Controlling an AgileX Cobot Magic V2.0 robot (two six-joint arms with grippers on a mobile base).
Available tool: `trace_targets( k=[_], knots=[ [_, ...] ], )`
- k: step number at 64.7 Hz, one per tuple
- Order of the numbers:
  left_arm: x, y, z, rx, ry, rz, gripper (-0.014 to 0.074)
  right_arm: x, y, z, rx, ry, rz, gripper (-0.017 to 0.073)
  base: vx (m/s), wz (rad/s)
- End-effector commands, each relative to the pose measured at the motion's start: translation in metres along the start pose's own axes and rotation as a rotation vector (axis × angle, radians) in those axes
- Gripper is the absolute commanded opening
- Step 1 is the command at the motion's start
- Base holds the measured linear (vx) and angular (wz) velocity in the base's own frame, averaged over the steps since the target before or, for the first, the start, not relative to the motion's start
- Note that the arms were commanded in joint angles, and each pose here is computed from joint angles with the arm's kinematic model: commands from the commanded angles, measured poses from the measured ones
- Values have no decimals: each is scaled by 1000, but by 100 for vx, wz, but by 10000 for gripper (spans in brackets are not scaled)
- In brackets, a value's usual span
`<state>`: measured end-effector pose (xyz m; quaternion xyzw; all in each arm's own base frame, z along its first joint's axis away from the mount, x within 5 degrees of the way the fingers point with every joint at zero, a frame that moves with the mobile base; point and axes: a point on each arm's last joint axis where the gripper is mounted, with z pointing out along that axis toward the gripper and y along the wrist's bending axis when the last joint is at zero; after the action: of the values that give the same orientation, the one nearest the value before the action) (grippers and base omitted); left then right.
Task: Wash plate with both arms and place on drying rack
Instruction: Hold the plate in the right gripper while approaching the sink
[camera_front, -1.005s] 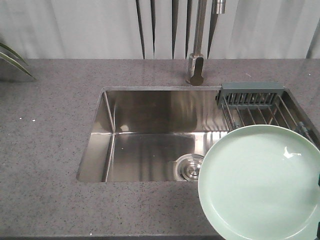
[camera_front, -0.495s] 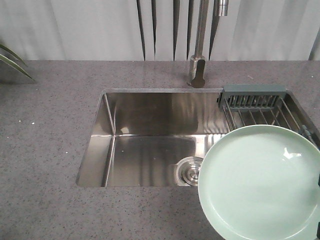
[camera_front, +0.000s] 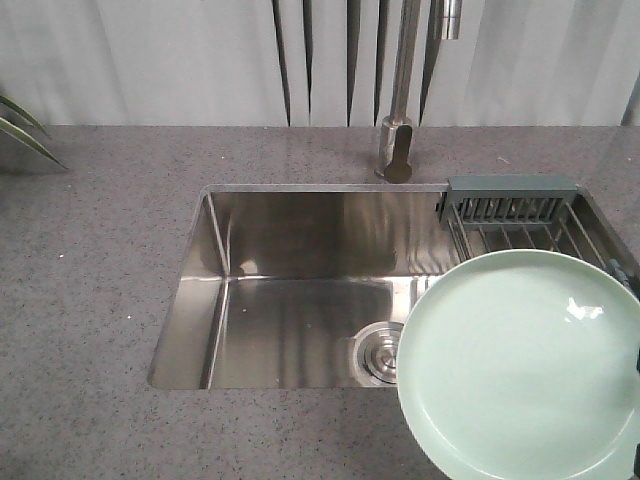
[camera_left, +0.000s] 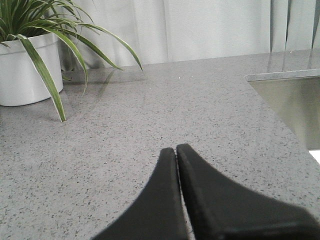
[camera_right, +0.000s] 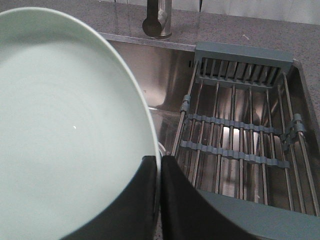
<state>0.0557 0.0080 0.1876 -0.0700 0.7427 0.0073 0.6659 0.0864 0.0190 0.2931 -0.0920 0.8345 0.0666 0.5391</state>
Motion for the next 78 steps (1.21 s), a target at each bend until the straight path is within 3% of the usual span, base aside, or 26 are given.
trace_targets(
  k=[1, 78],
  knots=[
    [-16, -3, -4, 30, -105, 2, -6, -14, -2, -4, 29, -88, 6, -1, 3, 0],
    [-16, -3, -4, 30, -105, 2, -6, -14, -2, -4, 29, -88, 6, -1, 3, -1]
  ],
)
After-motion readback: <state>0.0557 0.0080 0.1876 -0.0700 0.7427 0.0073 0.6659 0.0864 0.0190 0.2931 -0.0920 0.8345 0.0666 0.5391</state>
